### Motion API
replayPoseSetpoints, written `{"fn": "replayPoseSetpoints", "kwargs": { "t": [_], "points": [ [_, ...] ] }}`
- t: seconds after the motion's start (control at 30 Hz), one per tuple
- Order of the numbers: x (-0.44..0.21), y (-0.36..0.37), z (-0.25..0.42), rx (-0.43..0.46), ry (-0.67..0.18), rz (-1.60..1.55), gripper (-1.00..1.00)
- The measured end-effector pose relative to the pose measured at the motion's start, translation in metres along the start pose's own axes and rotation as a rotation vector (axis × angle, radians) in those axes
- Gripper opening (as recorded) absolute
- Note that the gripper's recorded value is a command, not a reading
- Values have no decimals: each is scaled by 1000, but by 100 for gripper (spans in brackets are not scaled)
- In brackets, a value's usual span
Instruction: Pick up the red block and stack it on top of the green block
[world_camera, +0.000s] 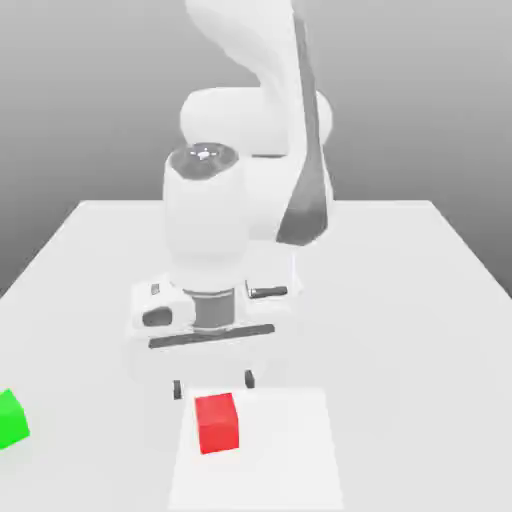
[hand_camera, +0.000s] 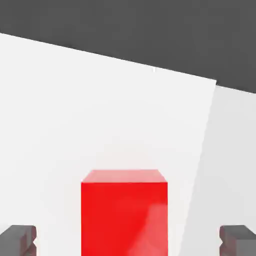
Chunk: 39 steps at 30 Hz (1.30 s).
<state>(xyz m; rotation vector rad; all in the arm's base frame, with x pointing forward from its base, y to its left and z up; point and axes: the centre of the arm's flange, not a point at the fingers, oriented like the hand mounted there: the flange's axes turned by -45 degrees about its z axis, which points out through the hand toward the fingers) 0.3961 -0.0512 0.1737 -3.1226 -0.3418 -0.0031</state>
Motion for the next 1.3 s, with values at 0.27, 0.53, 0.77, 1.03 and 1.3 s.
{"fn": "replayPoseSetpoints", "kwargs": {
  "t": [0.27, 0.53, 0.77, 1.03, 1.3],
  "points": [
    [-2, -1, 27, 0, -3, -1, -100],
    [-2, 1, -28, 1, -2, 4, -100],
    [-15, 128, -49, 13, -4, 597, -100],
    [-76, 269, -62, 2, -1, 1259, -100],
    [-82, 279, -15, -1, 0, 1308, 100]
  ]
}}
